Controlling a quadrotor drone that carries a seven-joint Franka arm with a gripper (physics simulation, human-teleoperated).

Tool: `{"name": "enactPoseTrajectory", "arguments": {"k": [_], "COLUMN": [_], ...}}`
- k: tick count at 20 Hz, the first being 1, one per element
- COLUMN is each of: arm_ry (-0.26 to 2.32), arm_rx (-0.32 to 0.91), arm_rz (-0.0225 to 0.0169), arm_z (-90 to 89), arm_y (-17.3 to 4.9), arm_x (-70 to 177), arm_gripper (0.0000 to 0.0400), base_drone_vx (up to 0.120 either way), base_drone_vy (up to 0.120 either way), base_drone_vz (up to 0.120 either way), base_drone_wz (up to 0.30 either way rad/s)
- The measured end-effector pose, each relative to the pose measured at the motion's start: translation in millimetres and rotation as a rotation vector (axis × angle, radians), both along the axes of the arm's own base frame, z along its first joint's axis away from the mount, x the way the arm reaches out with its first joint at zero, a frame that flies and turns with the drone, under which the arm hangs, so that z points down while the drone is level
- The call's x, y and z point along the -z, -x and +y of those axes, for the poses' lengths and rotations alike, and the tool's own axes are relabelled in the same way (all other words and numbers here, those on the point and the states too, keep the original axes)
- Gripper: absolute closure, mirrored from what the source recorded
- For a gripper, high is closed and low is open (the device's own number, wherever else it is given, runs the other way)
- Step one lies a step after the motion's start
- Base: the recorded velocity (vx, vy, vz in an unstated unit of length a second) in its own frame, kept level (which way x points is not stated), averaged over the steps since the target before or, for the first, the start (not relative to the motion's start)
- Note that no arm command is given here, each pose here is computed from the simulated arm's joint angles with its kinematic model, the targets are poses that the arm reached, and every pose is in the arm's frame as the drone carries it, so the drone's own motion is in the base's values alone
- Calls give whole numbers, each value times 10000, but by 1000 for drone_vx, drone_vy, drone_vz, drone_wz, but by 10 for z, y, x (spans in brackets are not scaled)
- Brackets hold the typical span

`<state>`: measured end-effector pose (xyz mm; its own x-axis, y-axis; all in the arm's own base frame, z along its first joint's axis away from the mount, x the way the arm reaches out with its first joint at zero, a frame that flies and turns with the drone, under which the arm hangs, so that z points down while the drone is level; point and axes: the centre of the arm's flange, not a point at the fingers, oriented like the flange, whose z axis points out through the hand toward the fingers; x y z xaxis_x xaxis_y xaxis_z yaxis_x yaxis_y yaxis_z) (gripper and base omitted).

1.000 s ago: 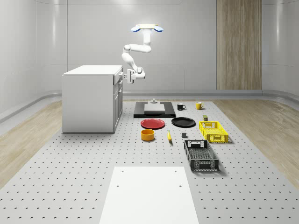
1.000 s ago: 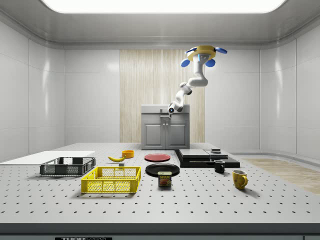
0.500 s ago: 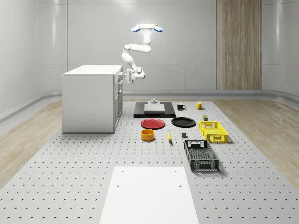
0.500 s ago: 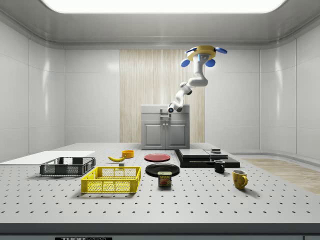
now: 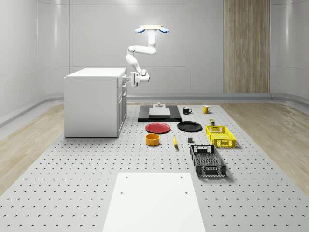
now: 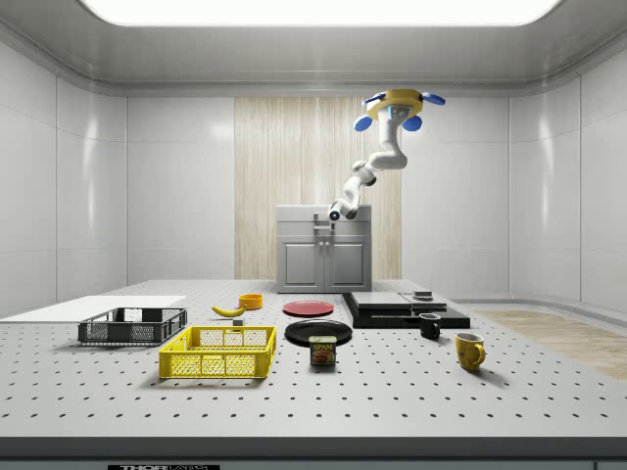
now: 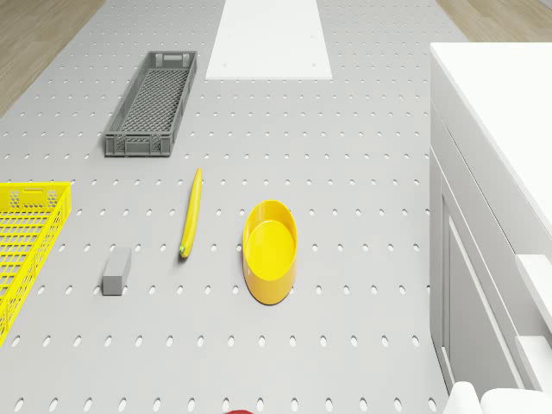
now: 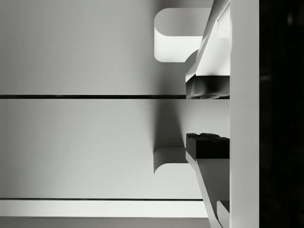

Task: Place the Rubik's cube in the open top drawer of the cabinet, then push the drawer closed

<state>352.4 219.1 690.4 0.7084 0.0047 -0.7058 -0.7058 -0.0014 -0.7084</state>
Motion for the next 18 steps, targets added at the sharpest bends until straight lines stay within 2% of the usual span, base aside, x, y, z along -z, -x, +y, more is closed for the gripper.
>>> {"name": "enactPoseTrajectory", "arguments": {"k": [8, 18], "arm_ry": [0, 1], "arm_rx": [1, 5], "arm_rz": [0, 3], "arm_z": [6, 11], "arm_y": [11, 45], "arm_x": [-20, -68], "arm_gripper": [295, 295], "base_drone_vx": [0, 0], "base_drone_vy": [0, 0], "base_drone_vz": [0, 0], "base_drone_wz": [0, 0]}}
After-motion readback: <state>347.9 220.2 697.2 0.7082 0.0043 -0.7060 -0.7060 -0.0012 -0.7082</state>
